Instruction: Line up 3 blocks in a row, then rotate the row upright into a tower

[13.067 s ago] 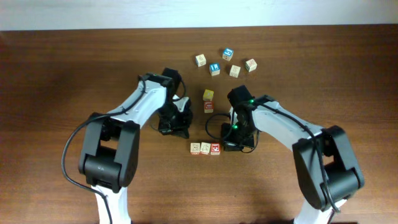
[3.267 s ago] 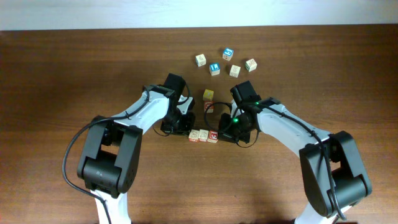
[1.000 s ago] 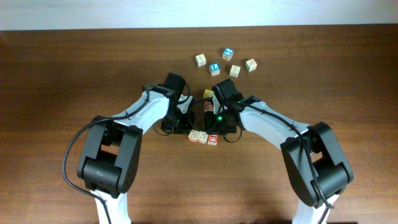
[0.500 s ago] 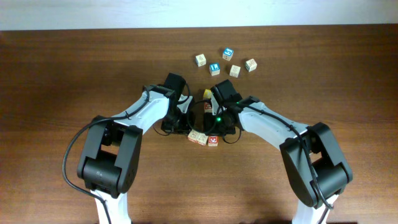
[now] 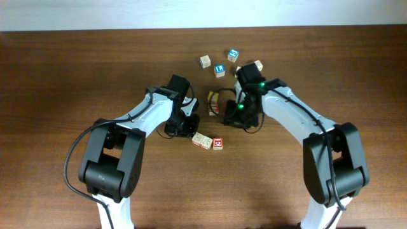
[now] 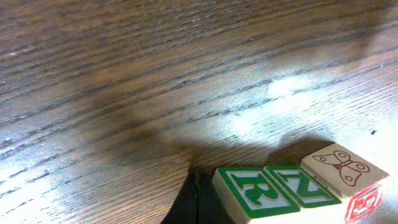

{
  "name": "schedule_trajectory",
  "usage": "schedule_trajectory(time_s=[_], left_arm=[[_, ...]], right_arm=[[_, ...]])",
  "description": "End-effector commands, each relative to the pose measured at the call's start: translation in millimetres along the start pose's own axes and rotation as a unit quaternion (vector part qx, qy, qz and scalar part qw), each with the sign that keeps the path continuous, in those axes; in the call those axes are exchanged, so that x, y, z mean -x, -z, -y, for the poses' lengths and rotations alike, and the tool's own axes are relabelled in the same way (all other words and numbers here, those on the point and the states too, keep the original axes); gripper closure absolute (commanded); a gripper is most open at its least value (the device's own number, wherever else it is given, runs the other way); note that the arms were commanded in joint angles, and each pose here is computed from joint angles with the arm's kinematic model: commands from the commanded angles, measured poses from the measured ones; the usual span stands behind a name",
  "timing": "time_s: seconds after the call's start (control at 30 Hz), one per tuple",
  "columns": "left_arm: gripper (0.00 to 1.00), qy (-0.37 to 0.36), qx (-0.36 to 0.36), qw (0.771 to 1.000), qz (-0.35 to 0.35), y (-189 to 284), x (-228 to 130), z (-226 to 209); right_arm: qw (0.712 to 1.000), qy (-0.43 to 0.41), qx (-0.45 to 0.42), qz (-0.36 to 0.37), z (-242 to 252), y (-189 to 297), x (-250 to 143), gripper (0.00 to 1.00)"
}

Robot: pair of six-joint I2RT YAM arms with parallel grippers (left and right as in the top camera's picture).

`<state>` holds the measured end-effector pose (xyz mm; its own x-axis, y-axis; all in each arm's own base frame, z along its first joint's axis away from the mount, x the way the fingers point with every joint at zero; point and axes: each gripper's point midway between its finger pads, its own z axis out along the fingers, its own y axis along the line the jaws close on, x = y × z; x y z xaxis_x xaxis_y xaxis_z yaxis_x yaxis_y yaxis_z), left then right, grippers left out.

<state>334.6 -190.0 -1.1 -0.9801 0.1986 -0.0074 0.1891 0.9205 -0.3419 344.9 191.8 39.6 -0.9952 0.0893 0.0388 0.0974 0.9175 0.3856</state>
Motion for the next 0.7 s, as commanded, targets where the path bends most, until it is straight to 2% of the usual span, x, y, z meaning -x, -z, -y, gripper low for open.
schedule_trajectory(time_s=[0.0,0.2,0.5,0.67], left_arm=[[1.0,-0.003,0.008,1.0,0.005,4,-1,0],[1.0,-0.003,0.008,1.0,0.005,4,-1,0],[1.0,-0.003,0.008,1.0,0.005,4,-1,0],[1.0,-0.002,0.008,1.0,0.005,4,-1,0]], right_arm=[[1.0,0.005,-0.022,-0.016,4,-18,-18,0.78],[0.999,0.043,-0.017,0.017,-7,-35,-12,0.78],[0.998,0.055,-0.022,0.005,-12,-38,-22,0.87],[0.999,0.046,-0.026,-0.002,-10,-38,-25,0.88]])
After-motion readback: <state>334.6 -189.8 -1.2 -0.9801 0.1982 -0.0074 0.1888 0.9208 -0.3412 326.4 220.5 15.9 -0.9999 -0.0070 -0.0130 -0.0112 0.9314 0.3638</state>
